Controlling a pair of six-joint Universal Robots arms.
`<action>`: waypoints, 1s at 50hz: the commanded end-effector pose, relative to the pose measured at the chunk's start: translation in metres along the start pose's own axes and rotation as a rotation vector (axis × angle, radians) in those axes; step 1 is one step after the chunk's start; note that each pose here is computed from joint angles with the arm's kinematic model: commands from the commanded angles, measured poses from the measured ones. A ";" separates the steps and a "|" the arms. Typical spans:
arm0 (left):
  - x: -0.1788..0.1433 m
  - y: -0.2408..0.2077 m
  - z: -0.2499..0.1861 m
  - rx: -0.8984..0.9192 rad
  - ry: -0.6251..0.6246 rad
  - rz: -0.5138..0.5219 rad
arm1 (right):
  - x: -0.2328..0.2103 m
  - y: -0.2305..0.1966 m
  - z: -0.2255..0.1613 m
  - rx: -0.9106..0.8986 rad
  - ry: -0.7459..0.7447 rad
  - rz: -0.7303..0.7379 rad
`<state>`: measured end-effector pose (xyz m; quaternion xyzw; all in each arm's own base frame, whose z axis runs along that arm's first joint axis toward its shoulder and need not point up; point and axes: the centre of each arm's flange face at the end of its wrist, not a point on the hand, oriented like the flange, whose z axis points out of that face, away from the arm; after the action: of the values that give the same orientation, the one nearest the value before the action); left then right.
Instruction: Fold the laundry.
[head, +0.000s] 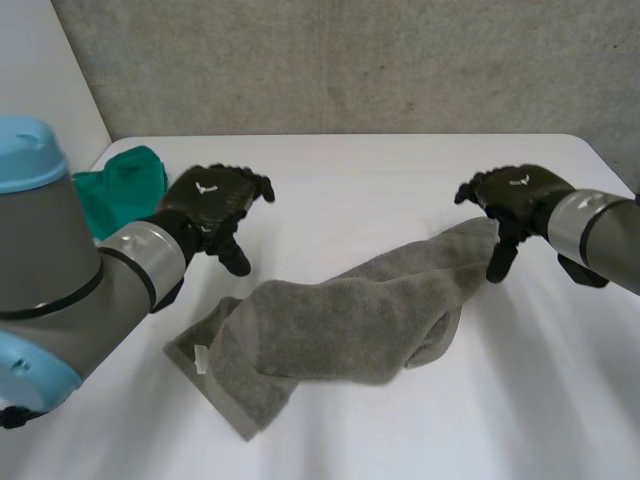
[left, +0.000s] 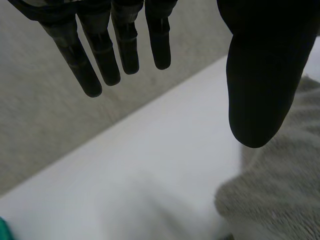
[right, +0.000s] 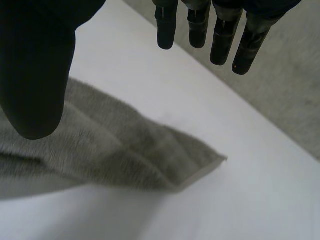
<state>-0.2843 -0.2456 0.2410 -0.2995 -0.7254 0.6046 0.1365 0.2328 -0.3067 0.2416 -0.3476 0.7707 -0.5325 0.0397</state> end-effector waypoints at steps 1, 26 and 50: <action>0.004 0.038 0.026 -0.190 0.063 -0.031 | 0.003 0.032 0.026 -0.052 -0.055 -0.018; 0.010 0.066 0.045 -0.293 0.081 -0.037 | -0.005 0.077 0.100 -0.023 -0.065 -0.112; -0.028 -0.001 0.093 0.002 -0.147 0.117 | 0.027 0.033 0.132 0.158 0.047 -0.192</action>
<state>-0.3085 -0.3040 0.1884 -0.3288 -0.7668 0.5447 0.0855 0.2500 -0.4015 0.1338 -0.4159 0.7228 -0.5517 0.0139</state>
